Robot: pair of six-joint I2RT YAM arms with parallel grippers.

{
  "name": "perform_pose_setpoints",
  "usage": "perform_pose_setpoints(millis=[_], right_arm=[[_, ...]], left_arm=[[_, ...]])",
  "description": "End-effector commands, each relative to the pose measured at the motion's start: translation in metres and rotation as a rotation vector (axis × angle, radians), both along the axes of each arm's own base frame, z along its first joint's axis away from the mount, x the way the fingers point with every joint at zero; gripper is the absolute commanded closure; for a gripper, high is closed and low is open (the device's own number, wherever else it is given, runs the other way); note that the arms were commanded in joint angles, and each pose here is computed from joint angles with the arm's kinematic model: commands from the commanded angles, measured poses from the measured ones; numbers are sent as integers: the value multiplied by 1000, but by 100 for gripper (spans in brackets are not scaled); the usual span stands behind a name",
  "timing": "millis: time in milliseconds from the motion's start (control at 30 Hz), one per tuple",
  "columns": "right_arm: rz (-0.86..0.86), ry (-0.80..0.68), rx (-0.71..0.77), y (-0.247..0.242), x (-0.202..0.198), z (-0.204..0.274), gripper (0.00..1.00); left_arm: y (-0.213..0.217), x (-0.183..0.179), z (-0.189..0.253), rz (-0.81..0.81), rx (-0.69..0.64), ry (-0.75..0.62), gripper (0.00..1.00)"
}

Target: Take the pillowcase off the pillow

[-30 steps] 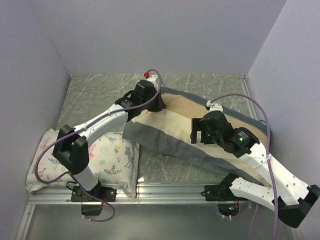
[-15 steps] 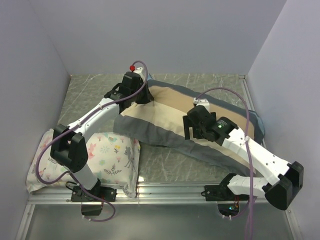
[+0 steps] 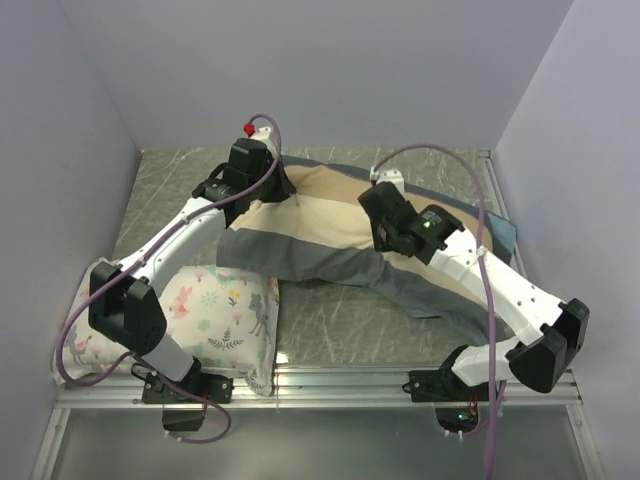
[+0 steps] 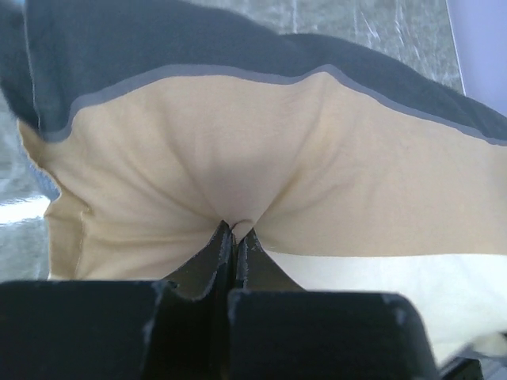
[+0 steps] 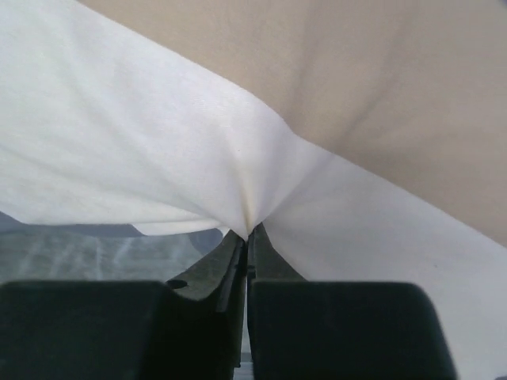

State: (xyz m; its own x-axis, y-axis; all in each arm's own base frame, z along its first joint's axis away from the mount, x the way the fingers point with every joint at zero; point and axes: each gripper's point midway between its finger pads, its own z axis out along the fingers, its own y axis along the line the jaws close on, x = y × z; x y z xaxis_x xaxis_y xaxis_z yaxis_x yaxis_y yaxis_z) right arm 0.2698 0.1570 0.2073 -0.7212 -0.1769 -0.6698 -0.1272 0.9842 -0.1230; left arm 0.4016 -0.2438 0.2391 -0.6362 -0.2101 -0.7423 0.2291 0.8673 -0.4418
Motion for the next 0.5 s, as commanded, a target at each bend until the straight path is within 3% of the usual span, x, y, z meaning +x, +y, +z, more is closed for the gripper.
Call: perform_pose_setpoints(millis=[0, 67, 133, 167, 233, 367, 467], right_arm=[[51, -170, 149, 29, 25, 76, 100], [85, -219, 210, 41, 31, 109, 100], [132, -264, 277, 54, 34, 141, 100], [137, -255, 273, 59, 38, 142, 100], [147, -300, 305, 65, 46, 171, 100], [181, -290, 374, 83, 74, 183, 100], [203, -244, 465, 89, 103, 180, 100]], left_arm=[[0, -2, 68, -14, -66, -162, 98], [1, -2, 74, -16, -61, -176, 85], [3, -1, 81, -14, -54, -194, 58], [4, -2, 91, -13, -56, -210, 35], [8, -1, 104, -5, -42, -241, 19], [22, -12, 160, 25, -41, -359, 8], [34, -24, 197, 55, -24, -446, 6]])
